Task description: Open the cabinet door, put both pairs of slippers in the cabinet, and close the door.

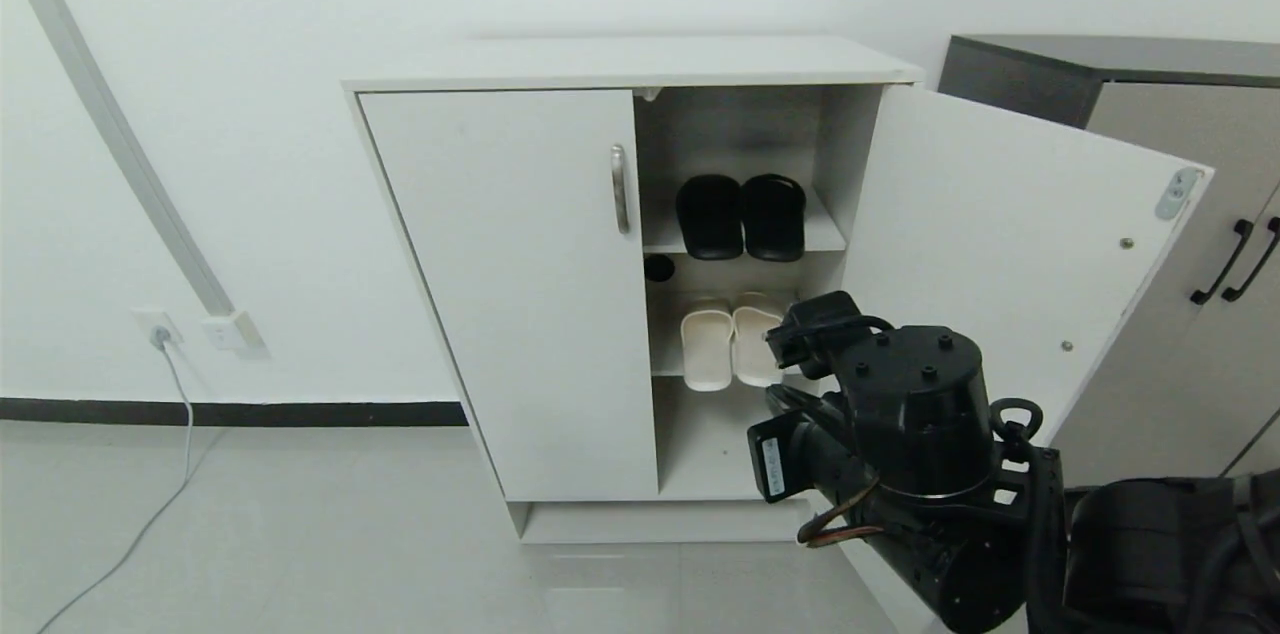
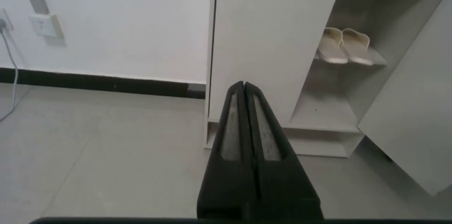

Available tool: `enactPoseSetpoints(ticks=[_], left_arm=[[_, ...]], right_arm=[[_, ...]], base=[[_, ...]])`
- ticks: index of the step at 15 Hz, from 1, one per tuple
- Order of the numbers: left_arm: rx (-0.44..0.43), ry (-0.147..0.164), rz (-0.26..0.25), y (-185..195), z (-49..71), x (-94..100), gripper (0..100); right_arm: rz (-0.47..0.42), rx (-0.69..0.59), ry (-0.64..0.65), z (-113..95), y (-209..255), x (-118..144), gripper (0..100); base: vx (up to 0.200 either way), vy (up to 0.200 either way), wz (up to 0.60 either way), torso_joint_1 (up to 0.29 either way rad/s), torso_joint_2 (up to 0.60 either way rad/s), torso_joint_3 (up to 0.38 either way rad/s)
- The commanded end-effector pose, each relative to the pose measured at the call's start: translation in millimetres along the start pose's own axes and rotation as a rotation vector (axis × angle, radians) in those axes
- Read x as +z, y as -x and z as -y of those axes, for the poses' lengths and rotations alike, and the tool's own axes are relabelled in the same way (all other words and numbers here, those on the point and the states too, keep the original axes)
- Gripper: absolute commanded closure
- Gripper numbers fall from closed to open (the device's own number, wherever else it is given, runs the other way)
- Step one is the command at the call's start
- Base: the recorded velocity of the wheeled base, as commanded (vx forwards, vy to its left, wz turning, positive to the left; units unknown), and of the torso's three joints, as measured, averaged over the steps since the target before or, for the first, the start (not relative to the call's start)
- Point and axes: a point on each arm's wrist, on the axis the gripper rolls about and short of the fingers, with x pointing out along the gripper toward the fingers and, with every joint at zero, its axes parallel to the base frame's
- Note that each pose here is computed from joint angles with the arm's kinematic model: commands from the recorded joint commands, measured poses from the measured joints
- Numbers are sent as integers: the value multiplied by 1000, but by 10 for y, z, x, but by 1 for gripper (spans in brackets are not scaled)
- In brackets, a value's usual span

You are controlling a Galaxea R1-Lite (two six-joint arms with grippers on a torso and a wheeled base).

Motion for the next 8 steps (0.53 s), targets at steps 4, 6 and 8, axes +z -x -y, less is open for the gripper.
enactPoseSetpoints(ticks=[4,6,8], left_arm=[[1,-1,-1,0,0,-2,100],[1,-1,-1,0,0,-2,100],[1,1,-2,0,0,-3,100]], right_arm=[[-8,-3,5,17,13,-26,100],[-8,-6,5,20,17,-26,100],[-8,-6,5,20,17,-26,100]], base=[[0,0,0,74,-487,-354],[0,0,0,117,-464,-332],[0,0,0,144,-466,-332]])
